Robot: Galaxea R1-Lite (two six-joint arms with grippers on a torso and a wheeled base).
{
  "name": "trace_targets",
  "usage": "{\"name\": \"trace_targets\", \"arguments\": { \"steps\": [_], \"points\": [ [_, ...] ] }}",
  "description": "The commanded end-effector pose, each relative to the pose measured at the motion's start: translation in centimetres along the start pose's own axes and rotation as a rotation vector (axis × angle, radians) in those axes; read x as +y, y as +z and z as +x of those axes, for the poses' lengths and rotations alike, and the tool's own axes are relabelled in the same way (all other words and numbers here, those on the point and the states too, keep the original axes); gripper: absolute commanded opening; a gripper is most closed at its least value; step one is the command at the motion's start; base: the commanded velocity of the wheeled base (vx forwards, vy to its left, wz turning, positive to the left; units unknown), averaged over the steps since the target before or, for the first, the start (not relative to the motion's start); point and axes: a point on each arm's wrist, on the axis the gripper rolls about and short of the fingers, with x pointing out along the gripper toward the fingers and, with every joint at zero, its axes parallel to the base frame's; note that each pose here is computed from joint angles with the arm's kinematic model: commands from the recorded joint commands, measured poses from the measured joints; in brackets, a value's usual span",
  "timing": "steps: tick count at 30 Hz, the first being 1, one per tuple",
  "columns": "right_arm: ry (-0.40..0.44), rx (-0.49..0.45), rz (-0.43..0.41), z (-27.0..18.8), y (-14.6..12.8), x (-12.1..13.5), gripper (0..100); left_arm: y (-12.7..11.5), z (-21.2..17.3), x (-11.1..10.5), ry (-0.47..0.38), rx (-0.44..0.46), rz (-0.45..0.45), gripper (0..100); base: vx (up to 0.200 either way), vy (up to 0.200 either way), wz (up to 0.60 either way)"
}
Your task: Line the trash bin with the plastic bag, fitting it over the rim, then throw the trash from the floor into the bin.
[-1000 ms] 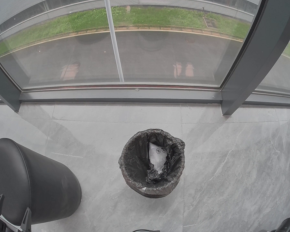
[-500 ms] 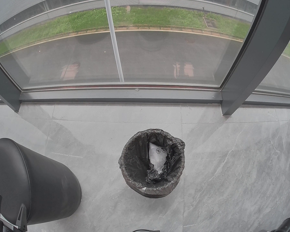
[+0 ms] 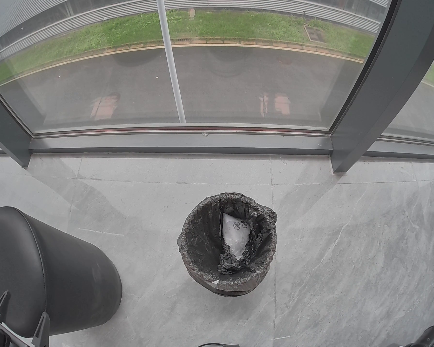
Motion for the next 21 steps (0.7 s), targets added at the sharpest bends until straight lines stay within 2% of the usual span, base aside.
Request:
{"name": "trace_targets", "arguments": {
  "steps": [1, 16, 21],
  "points": [
    [-0.013, 0.015, -0.007, 0.2, -0.1, 0.4, 0, -0.4, 0.1, 0.0, -0.006, -0.011, -0.041, 100, 0.000, 0.000, 0.00],
    [-0.130, 0.068, -0.027, -0.8, -1.1, 2.4, 0, -0.4, 0.1, 0.0, -0.003, -0.017, -0.039, 100, 0.000, 0.000, 0.00],
    [-0.188, 0.066, -0.035, -1.4, -3.2, 3.4, 0, -0.4, 0.1, 0.0, -0.003, -0.017, -0.039, 100, 0.000, 0.000, 0.00]
  ]
}}
